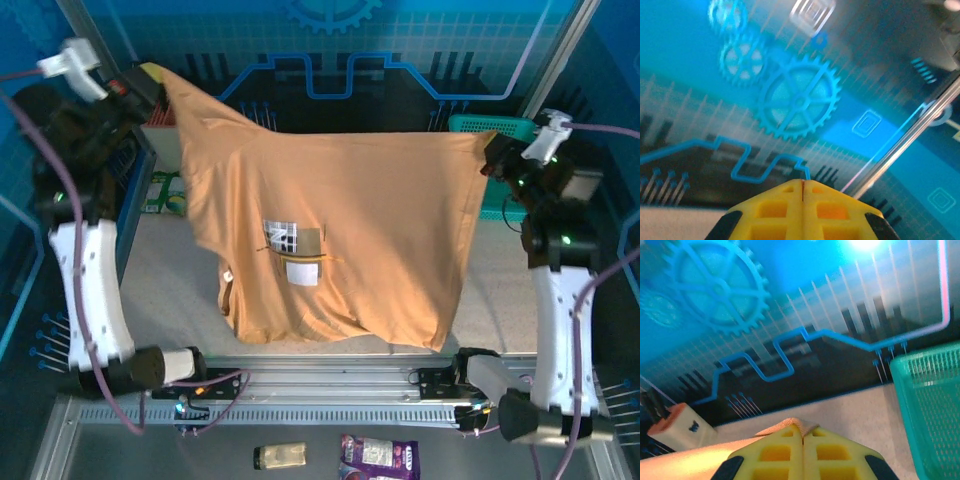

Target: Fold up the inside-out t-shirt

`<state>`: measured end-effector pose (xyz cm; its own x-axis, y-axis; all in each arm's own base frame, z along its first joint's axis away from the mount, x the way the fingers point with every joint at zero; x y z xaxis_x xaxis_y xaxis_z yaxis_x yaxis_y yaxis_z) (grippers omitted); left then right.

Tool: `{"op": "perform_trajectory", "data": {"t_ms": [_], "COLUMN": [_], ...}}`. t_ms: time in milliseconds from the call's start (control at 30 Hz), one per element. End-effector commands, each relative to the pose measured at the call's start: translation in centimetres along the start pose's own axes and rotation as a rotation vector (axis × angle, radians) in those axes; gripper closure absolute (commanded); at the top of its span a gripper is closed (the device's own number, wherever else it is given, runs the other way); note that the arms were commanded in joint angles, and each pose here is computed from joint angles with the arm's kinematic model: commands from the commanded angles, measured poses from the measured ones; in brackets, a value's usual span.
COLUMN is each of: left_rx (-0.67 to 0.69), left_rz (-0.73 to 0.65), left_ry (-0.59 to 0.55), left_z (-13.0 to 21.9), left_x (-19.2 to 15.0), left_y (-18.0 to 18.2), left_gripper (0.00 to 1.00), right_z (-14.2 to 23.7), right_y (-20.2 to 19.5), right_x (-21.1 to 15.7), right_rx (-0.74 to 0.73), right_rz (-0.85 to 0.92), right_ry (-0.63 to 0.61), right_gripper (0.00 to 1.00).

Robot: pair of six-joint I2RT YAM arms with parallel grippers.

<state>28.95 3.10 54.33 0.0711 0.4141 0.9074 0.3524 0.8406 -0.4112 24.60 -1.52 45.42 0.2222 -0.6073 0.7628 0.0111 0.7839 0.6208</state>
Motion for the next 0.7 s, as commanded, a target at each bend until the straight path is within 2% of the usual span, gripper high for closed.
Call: {"op": "perform_trajectory", "data": {"t_ms": [0,100,200,333,400,567,667], "left_rx": [-0.116,-0.202,-0.28,-0.406,-0.455,-0.366,-0.276], "left_rz": [0.015,0.029,0.042,0.095,0.153,0.14,0.173], "left_ry": [0.073,0.103,0.059,-0.156,-0.216,-0.12,0.014], "left_z": [-4.9,-9.8,-13.3,-14.2,-14.2,-14.2,-15.3], "left_x": [-1.6,-1.1,1.3,5.2,6.1,4.3,0.4], "left_y": [0.5,0.4,-0.1,-0.6,-0.1,1.2,3.7], "left_gripper": [1.0,1.0,1.0,1.0,1.0,1.0,1.0], "right_z": [-2.4,-4.3,-4.2,-0.6,1.7,7.6,8.9], "right_y": [-0.8,-1.0,0.0,2.1,3.0,5.7,6.5], "right_x": [1.5,3.7,6.9,10.9,11.9,10.6,7.5], "right_rx": [0.032,0.076,0.134,0.2,0.232,0.378,0.49], "right_rz": [-0.036,-0.087,-0.119,-0.099,-0.087,0.007,0.065], "right_ry": [-0.085,-0.094,-0.15,-0.266,-0.308,-0.298,-0.17], "right_gripper": [1.0,1.0,1.0,1.0,1.0,1.0,1.0]}}
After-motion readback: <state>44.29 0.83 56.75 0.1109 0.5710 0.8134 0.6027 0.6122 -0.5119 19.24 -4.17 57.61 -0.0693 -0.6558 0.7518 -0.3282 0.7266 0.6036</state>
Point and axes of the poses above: each hand's point on the last joint's axis, 136 mm out from that joint toward the fingers, its own z axis back along the fingers, its own y axis along the line the jaws close on, x = y × z, the point moved 10 cm from there along z, back along the fingers, and after that the axes turned 12 degrees about -z, right-handed, at the moved point
